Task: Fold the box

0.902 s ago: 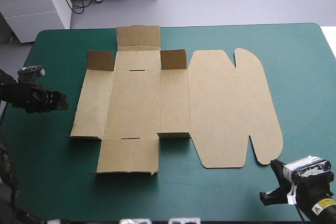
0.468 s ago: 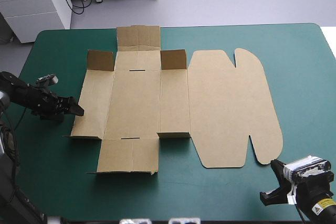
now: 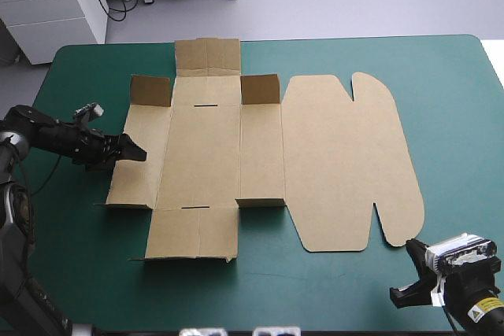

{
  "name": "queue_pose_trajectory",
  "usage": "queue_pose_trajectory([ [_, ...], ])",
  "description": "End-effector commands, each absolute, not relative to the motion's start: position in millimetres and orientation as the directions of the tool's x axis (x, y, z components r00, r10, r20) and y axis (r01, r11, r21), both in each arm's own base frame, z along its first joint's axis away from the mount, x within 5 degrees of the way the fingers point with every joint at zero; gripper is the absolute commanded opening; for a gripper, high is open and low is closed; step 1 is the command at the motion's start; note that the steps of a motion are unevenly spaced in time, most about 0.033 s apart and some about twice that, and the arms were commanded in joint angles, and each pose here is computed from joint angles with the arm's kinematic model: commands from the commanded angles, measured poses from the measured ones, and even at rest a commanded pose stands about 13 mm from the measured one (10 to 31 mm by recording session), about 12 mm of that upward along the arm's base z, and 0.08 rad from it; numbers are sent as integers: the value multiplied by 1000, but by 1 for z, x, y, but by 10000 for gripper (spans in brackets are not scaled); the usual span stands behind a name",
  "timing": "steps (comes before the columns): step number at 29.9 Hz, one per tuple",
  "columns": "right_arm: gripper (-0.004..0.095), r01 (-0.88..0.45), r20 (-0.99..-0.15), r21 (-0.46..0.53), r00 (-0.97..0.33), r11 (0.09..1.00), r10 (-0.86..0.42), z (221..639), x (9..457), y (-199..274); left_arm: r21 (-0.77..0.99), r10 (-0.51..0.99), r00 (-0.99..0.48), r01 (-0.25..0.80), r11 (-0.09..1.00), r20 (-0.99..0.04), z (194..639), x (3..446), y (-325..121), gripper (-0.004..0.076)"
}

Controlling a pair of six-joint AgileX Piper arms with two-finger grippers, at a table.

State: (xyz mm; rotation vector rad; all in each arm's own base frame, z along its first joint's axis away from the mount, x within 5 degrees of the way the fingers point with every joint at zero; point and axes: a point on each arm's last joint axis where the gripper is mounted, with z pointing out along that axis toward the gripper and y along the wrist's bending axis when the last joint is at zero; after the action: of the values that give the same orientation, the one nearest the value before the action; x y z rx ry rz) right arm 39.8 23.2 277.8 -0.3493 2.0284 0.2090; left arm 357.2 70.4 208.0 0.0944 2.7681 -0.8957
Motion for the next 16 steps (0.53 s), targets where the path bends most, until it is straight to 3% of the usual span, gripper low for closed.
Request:
queue_pose_trajectory([
  [1, -19, -322, -922, -5, -366, 947, -129, 291, 43, 23, -622, 62, -976, 180, 762, -207, 217, 354, 47, 648],
  [5, -19, -322, -922, -5, -366, 947, -129, 291, 43, 23, -625, 93, -974, 204, 754, -207, 217, 355, 34, 619],
  [8, -19, -322, -922, -5, -366, 947, -129, 291, 43, 23, -633, 67, -981, 169, 755, -181, 217, 356, 32, 536],
  [10, -19, -322, -922, -5, -366, 947, -129, 291, 43, 23, -638, 47, -985, 142, 757, -164, 217, 356, 32, 412],
  [14, -20, -322, -922, -5, -366, 947, -129, 291, 43, 23, -639, 39, -987, 130, 758, -155, 217, 356, 32, 50],
  [15, -19, -322, -922, -5, -366, 947, -129, 291, 43, 23, -638, 40, -987, 132, 759, -157, 217, 356, 31, -6],
  [16, -19, -322, -922, -5, -366, 947, -129, 291, 43, 23, -637, 40, -987, 133, 760, -158, 217, 356, 31, -3],
])
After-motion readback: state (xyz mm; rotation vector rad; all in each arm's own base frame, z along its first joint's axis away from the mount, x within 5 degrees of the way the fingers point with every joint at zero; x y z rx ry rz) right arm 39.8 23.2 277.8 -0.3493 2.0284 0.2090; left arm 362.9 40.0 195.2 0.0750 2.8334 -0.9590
